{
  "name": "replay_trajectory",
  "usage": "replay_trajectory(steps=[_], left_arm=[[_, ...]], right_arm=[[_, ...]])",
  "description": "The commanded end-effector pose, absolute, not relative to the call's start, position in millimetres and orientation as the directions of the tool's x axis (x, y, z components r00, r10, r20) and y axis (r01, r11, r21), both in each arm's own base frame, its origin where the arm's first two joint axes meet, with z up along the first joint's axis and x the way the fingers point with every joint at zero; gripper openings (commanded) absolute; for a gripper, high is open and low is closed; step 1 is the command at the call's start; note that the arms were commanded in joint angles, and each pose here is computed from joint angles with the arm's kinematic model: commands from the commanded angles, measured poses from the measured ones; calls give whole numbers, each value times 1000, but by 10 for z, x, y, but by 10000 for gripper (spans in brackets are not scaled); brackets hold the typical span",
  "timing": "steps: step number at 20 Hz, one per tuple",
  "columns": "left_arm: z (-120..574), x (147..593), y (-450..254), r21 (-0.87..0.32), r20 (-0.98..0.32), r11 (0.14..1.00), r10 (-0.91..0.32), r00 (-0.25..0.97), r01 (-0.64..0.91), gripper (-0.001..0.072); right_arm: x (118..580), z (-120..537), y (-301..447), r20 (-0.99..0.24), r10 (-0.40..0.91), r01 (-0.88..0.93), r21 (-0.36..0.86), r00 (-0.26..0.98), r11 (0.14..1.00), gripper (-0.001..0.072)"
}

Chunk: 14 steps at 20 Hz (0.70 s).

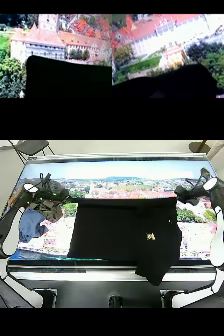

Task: Fold the shirts.

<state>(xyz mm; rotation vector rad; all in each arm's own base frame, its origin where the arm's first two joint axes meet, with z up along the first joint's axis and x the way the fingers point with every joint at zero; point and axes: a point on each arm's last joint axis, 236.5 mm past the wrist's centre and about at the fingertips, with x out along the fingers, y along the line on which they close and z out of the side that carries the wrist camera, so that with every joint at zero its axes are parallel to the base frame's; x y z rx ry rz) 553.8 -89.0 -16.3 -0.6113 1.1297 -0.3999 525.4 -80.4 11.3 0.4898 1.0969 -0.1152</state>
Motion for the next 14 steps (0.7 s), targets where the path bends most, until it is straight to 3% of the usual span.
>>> replay_trajectory(steps=[1, 6, 11, 14], left_arm=[[-252, 5053, -947, -668, -731, 744, -660, 174, 18, 31], [-385, 4443, -807, -619, -783, 785, -616, -81, 18, 31], [-414, 4254, -815, -632, -764, 775, -622, -171, 4, 31], [-547, 4222, -845, -634, -756, 773, -622, -204, -11, 30]], right_arm=[[4333, -81, -550, -958, 277, 277, 288, 78, 917, 41], [3813, -249, -434, -937, 321, 313, 268, -134, 911, 40], [3706, -352, -634, -955, 239, 323, 173, -174, 930, 40], [3757, -451, -628, -960, 240, 329, 181, -147, 927, 40]])
